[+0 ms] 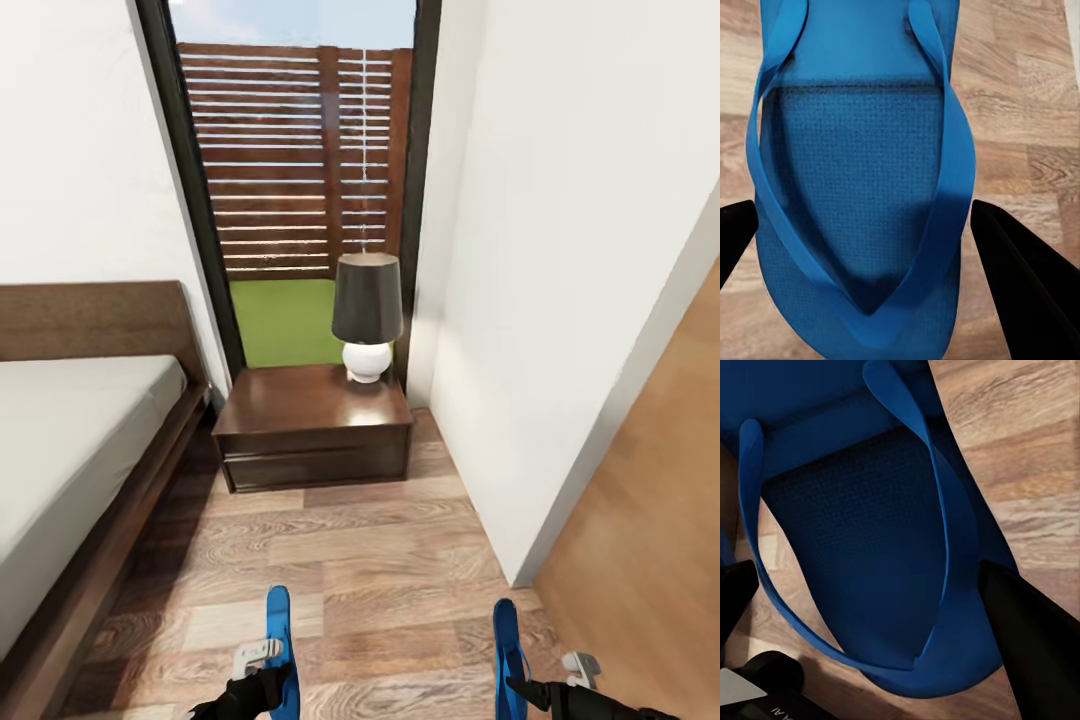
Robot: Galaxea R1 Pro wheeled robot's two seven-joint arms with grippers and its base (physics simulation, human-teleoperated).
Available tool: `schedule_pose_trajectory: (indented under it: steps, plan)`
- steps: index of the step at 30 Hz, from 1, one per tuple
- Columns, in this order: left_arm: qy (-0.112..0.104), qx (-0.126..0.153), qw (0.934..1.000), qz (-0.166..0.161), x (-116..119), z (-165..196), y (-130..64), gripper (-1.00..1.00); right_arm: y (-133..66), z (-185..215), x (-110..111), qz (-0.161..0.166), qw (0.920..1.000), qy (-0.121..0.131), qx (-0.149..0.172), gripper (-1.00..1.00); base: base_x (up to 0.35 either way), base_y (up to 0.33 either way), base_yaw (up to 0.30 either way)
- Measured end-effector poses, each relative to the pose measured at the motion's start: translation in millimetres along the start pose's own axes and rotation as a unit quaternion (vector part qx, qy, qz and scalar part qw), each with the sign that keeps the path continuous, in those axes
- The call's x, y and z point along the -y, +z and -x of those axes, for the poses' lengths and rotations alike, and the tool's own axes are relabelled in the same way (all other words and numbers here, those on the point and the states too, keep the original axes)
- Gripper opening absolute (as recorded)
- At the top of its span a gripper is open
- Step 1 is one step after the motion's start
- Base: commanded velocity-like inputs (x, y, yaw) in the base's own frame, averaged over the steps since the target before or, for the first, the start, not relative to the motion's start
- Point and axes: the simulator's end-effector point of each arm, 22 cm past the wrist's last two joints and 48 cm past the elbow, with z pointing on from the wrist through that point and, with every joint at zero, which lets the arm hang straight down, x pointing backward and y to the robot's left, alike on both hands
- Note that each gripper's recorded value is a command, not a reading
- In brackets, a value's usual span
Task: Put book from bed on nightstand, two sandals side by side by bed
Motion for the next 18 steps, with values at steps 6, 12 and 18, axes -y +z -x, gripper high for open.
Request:
schedule_pose_trajectory:
  steps: [6, 12, 18]
  plan:
    - [0.0, 0.0, 1.0, 0.0, 0.0, 0.0, 0.0, -1.0, -0.1, -0.1, -0.2, 0.0, 1.0, 0.0, 0.0, -1.0, 0.321, -0.035, 0.01]
    - [0.0, 0.0, 1.0, 0.0, 0.4, -0.1, 0.1, -1.0, -0.1, -0.1, -0.1, 0.0, 1.0, 0.0, 0.0, -1.0, 0.316, -0.093, 0.001]
    - [0.0, 0.0, 1.0, 0.0, 0.1, -0.1, 0.0, -1.0, 0.0, -0.2, 0.0, 0.0, 1.0, 0.0, 0.0, -1.0, 0.299, -0.13, 0.016]
